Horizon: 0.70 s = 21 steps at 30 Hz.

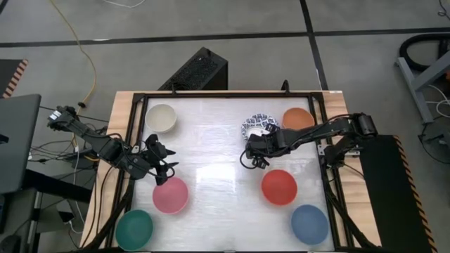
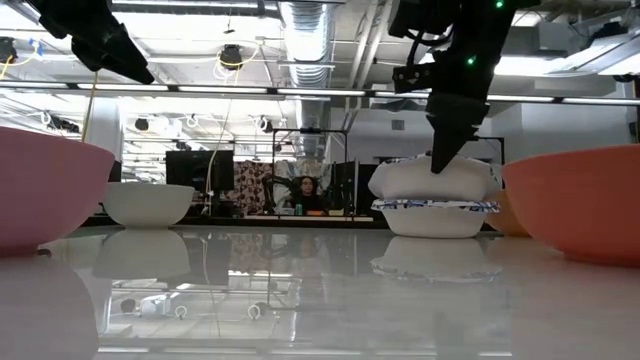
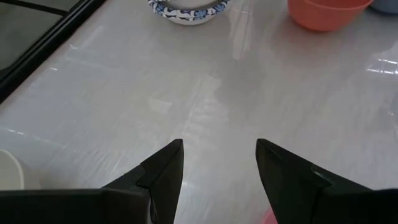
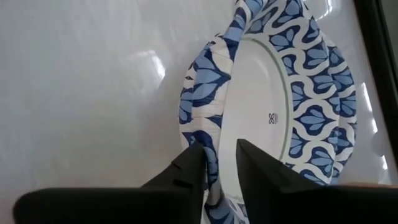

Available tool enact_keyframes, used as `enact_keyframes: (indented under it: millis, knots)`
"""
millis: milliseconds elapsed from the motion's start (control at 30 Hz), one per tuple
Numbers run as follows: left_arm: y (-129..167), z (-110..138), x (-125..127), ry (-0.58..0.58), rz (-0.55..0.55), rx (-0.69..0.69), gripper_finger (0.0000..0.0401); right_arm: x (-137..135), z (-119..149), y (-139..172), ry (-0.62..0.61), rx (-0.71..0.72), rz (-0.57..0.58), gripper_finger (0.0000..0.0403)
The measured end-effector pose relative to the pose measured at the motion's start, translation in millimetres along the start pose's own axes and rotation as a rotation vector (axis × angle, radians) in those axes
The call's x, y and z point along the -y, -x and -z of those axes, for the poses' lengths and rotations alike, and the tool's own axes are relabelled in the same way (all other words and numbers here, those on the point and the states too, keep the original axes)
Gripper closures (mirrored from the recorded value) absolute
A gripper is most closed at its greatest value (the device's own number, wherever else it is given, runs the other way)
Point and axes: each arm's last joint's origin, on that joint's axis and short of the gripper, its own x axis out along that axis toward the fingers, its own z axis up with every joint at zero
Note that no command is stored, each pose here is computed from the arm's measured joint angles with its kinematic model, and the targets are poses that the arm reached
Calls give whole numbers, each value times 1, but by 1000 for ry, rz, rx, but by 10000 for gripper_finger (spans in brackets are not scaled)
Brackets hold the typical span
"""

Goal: Nest bowls inside each other
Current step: Stack the left white patterned bowl on top of the top white patterned bowl

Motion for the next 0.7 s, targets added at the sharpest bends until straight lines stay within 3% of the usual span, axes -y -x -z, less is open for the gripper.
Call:
enact_keyframes:
  millis: [333,700]
  knots:
    - [0,0,0,0,0,0,210,0,0,2,12,35,88,292]
    - [0,0,0,1,0,0,210,-3,2,4,31,38,96,392]
